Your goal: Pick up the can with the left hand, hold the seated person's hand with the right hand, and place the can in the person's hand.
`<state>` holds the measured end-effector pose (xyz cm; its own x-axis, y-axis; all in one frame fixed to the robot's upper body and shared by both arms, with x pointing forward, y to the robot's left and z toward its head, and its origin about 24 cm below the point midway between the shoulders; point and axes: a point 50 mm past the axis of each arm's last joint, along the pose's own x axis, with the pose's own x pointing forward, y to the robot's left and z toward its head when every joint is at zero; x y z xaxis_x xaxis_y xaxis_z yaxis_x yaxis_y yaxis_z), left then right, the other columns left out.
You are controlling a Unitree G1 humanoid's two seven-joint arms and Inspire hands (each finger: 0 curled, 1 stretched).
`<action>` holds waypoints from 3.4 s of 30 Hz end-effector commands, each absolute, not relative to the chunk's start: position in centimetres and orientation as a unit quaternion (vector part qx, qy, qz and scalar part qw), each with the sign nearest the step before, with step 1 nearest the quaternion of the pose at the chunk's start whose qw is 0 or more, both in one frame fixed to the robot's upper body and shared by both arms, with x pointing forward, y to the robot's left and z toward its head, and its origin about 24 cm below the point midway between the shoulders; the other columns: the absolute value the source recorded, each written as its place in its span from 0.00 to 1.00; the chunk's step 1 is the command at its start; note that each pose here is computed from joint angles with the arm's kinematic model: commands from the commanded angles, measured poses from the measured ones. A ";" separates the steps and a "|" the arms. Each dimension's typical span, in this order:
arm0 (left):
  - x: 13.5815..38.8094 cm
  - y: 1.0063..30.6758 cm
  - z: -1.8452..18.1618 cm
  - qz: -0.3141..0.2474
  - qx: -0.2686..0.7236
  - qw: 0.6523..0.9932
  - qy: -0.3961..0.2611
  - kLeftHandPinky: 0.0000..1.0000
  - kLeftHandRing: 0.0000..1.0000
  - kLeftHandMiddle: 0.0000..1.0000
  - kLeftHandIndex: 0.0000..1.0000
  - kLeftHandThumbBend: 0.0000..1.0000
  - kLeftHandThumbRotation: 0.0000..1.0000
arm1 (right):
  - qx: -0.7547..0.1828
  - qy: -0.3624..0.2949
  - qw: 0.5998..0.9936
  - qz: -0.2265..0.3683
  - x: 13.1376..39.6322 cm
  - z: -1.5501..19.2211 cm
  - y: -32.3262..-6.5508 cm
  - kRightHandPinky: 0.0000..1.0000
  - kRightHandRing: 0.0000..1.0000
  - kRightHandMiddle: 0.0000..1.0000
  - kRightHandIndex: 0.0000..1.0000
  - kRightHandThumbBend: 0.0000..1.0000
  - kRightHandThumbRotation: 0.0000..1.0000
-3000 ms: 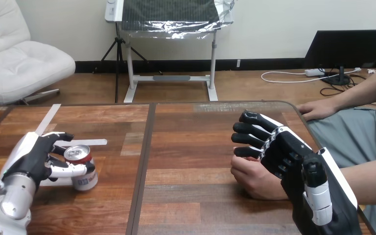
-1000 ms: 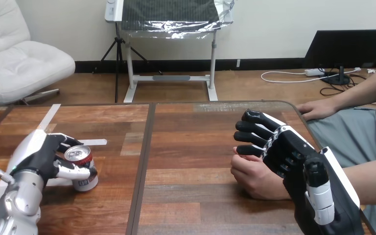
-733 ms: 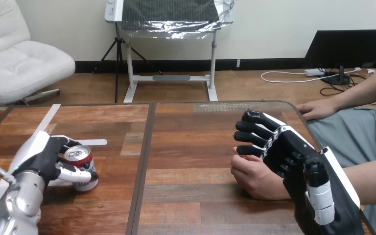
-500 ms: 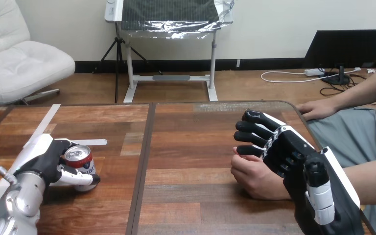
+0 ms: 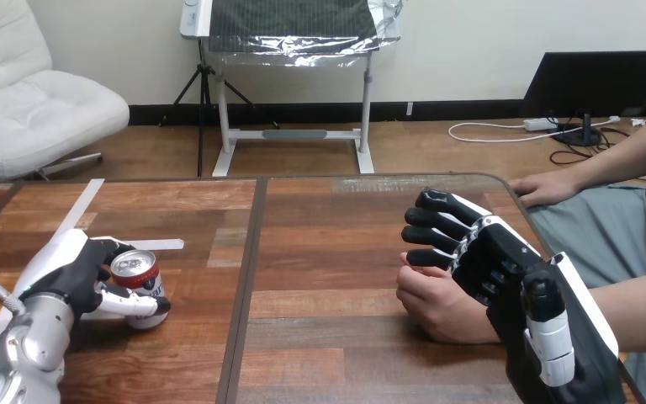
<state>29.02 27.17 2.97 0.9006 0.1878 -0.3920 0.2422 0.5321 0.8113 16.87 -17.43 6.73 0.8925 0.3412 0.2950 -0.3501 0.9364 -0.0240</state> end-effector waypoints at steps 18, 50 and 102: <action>31.4 26.4 6.4 0.012 0.488 0.859 0.157 0.64 0.70 0.72 0.72 0.81 0.05 | 0.012 -0.204 0.962 0.183 17.8 8.7 -17.1 0.76 0.81 0.82 0.83 0.93 0.94; 31.6 26.0 6.1 0.032 0.487 0.861 0.145 0.45 0.52 0.57 0.59 0.78 0.00 | 0.015 -0.203 0.962 0.181 17.7 8.7 -17.1 0.75 0.80 0.82 0.83 0.93 0.94; 31.4 25.7 6.7 0.027 0.506 0.853 0.124 0.48 0.48 0.48 0.50 0.76 0.00 | -0.002 -0.205 0.963 0.176 18.2 8.5 -17.5 0.76 0.81 0.82 0.84 0.93 0.95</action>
